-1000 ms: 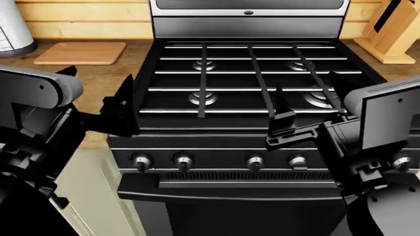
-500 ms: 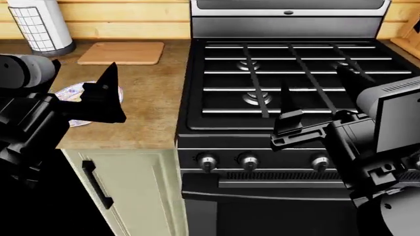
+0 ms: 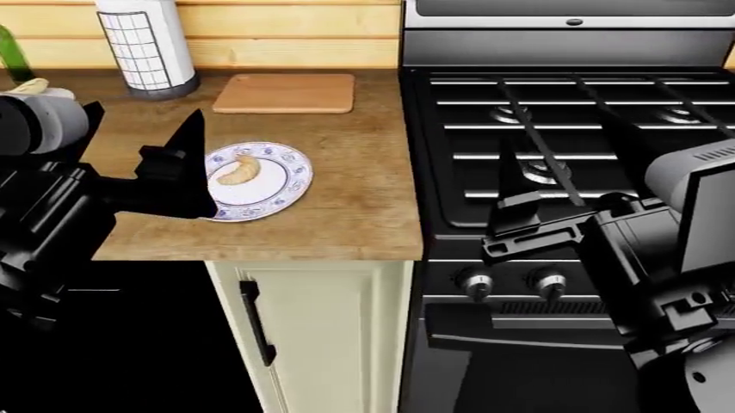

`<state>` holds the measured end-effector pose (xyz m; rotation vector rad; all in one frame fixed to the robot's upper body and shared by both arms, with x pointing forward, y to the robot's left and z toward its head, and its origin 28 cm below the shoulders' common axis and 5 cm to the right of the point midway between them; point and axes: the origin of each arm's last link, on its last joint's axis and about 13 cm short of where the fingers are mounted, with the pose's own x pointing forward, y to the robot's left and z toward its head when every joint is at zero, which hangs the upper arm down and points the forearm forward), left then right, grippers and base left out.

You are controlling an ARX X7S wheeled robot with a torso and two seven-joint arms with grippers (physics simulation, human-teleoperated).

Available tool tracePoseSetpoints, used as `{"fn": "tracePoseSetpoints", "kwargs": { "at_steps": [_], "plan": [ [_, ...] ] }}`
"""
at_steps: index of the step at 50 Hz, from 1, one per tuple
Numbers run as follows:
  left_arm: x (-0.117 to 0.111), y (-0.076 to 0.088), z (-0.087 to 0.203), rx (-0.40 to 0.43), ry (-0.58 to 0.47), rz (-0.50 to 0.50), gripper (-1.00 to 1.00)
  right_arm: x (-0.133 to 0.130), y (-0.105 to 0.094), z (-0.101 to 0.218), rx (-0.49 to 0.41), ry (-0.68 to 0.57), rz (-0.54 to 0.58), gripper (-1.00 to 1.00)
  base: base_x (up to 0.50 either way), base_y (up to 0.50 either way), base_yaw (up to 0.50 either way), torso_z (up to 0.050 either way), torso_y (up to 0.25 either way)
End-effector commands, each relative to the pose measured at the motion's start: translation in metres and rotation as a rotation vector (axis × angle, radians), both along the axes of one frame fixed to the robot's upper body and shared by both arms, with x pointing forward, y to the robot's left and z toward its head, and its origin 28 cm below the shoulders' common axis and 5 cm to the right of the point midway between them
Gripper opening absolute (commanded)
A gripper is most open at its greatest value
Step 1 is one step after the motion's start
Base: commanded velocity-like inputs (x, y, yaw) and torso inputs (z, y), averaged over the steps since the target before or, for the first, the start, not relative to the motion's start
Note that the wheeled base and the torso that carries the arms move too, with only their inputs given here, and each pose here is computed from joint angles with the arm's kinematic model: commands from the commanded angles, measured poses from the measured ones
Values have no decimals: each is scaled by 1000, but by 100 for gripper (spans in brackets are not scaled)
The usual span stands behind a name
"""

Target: From the different types of pastries on the counter, select a croissant and place it on the cutting board. Then retrieve a jar of jam from the cabinet and place it alongside the croissant on the cutting board.

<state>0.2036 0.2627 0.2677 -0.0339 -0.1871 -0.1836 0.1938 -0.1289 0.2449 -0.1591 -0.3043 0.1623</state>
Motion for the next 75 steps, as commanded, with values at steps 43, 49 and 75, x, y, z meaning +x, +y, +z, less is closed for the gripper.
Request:
{"fn": "tracePoseSetpoints", "kwargs": {
  "at_steps": [43,49,75],
  "plan": [
    [-3,-4,8,22,-19,-13,100,-10,-8,6,25,-12,-2,100,12,500,0,0,0],
    [-3,-5,8,23,-17,-15,100,-9,-8,5,29,-9,-4,100,10,500,0,0,0],
    [0,-9,14,47,-21,-28,100,-9,-10,4,98,31,-20,100,9,103,-173,0,0]
  ]
}}
